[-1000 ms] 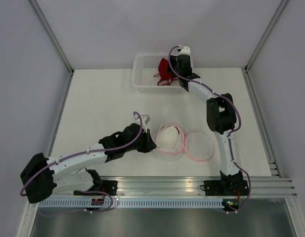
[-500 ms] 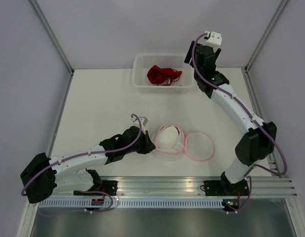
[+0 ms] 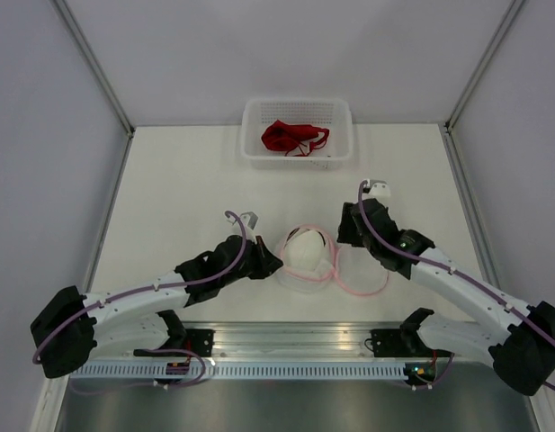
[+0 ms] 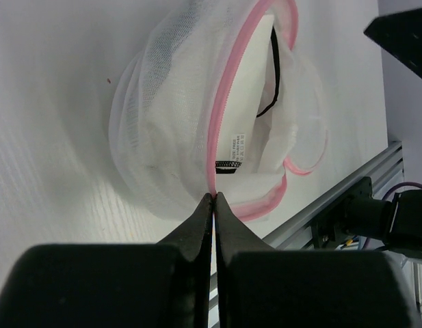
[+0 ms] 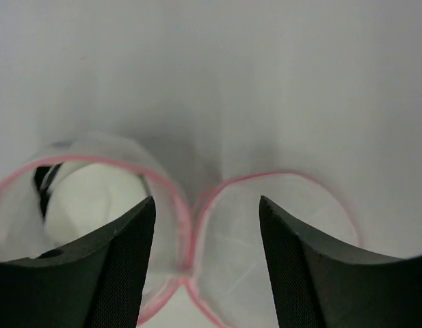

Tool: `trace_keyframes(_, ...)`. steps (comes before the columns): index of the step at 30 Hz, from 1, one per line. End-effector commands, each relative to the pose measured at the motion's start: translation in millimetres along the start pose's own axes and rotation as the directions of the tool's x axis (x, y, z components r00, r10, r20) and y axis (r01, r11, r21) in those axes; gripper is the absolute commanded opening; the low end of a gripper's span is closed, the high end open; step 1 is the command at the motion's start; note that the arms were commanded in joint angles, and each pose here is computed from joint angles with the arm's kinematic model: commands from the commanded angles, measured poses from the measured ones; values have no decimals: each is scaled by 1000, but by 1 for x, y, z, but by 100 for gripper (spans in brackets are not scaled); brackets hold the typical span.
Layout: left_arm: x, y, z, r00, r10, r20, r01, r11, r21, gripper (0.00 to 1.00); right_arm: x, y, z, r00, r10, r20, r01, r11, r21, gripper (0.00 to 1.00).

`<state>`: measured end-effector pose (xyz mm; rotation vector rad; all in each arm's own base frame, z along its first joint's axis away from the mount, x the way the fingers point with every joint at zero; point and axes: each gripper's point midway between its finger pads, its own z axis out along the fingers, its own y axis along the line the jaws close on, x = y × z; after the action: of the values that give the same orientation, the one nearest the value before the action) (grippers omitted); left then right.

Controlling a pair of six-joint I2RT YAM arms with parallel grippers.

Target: Unzip the laundry bag and remove the bra

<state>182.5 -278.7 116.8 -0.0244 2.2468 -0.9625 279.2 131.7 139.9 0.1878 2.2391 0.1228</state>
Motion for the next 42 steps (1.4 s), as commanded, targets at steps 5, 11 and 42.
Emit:
trace_keyframes(5,1,-14,13,999,-52,-12,52,998,43,2,19,97,-49,996,-87,0,76,867,-492,67)
trace_keyframes(11,-4,-20,13,999,-47,-1,47,997,58,2,42,100,-23,985,-171,-22,141,870,-472,66)
trace_keyframes(42,6,-15,17,999,-26,-41,28,999,43,2,106,106,56,952,-288,-102,222,881,-418,0)
